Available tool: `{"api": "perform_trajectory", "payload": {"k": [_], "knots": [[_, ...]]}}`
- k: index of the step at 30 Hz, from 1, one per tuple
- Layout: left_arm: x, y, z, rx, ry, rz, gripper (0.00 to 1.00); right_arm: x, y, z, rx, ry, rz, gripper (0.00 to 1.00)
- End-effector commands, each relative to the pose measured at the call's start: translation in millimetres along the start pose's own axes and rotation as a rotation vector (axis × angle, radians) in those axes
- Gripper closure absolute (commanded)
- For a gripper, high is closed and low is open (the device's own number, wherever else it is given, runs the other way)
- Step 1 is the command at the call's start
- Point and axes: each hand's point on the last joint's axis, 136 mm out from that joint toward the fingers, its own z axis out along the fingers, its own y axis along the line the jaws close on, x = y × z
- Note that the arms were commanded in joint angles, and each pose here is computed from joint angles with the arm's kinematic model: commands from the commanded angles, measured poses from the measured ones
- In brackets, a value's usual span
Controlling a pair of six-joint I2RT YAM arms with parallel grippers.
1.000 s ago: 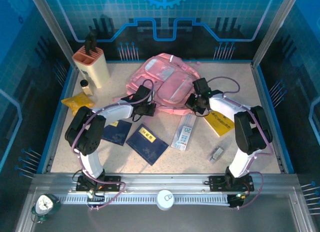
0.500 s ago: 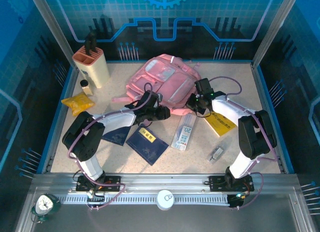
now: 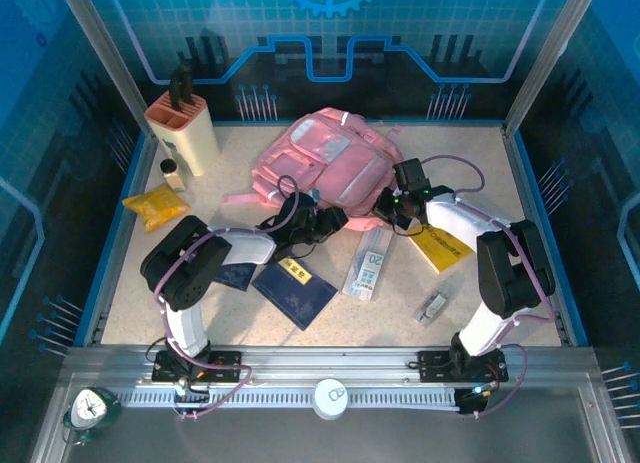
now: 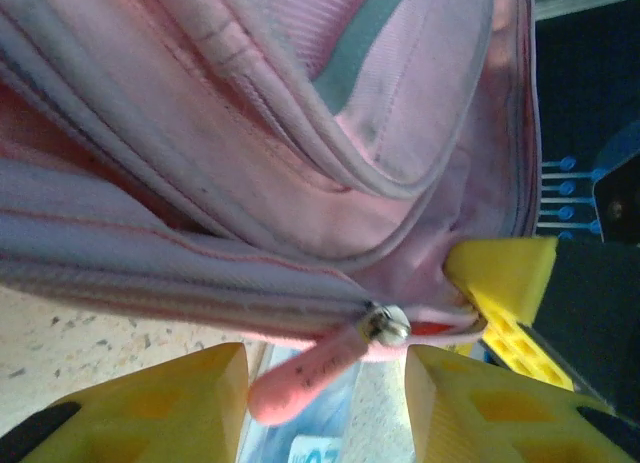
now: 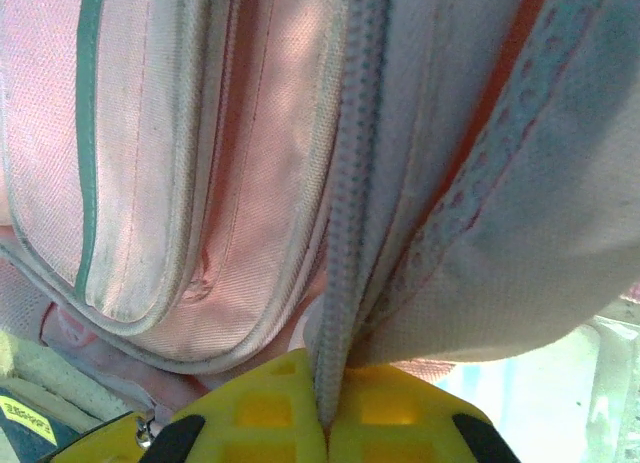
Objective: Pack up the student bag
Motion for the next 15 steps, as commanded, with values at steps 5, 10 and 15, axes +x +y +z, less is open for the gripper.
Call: {"api": "perform_trajectory", "payload": {"k": [5, 10, 15], "knots": [[-6.4, -3.8, 5.4, 0.081, -0.073, -0.111, 0.53, -17.2, 19.0, -16.1, -0.104, -0.057, -0.006, 1.0], [-11.3, -14.2, 12.1, 0.128, -0.096, -0.109, 0.56, -17.6, 19.9, -15.4, -0.113, -0.057, 0.0, 1.0], [-16.1, -25.3, 14.6, 0.17, -0.129, -0.108, 0.63, -17.2, 20.2, -14.5, -0.117, -0.056, 0.003, 1.0]]}}
